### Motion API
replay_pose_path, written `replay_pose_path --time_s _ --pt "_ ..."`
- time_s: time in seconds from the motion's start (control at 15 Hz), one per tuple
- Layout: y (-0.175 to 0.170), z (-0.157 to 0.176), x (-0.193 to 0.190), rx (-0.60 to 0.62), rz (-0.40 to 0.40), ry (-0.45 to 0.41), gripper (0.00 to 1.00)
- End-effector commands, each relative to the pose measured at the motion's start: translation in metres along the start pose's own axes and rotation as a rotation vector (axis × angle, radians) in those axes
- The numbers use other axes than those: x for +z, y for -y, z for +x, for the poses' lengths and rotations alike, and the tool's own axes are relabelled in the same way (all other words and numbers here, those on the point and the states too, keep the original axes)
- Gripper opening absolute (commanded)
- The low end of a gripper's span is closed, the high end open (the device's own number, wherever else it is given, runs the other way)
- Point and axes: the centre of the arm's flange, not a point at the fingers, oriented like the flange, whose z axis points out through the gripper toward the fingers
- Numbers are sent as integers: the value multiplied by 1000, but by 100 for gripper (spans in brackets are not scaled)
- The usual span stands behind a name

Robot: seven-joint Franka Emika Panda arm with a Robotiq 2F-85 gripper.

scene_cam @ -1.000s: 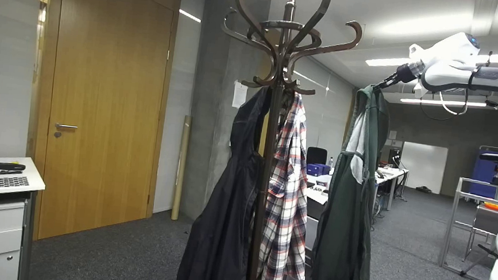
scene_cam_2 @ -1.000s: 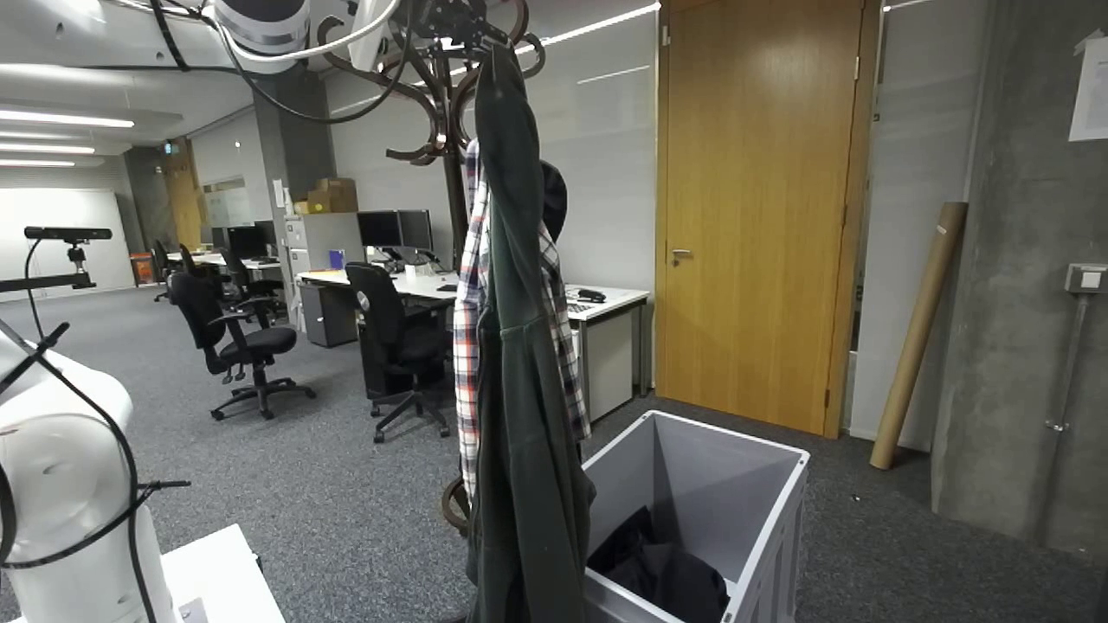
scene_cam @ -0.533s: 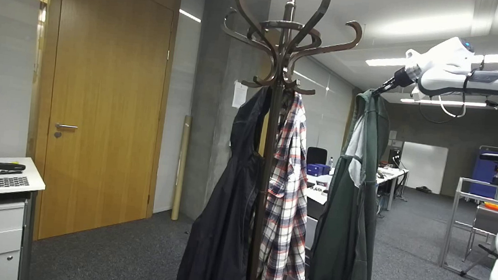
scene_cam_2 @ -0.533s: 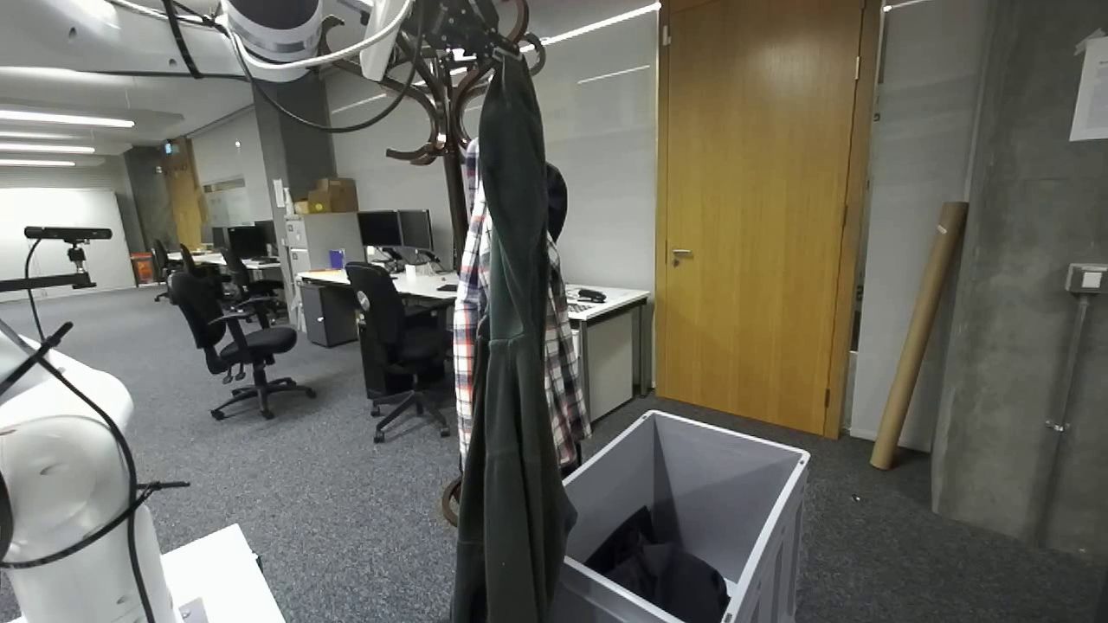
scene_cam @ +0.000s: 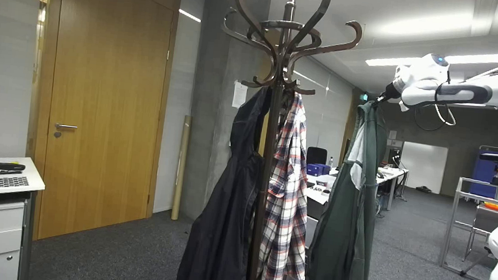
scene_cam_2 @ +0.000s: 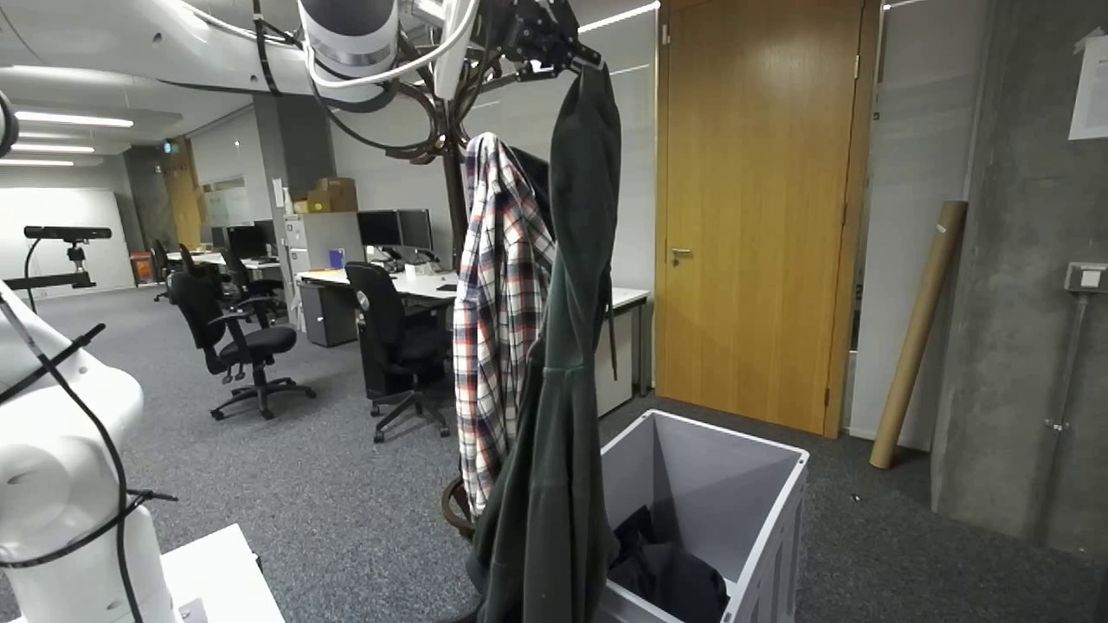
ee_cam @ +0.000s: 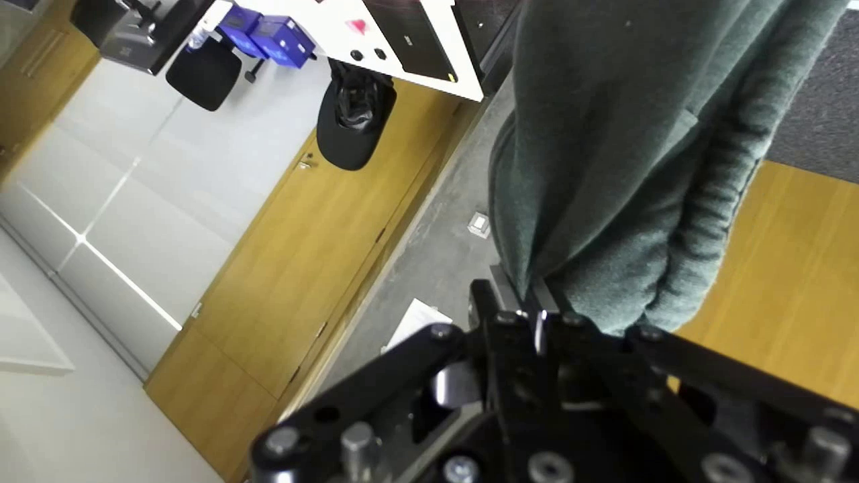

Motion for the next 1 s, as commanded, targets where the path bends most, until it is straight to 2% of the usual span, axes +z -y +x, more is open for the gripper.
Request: replay_pose_path --time_s 0.0,0.8,0.93 --pt "-7 21 27 35 -70 -9 1" --pt "33 -1 76 61 -1 72 1" --pt "34 -9 78 54 27 96 5"
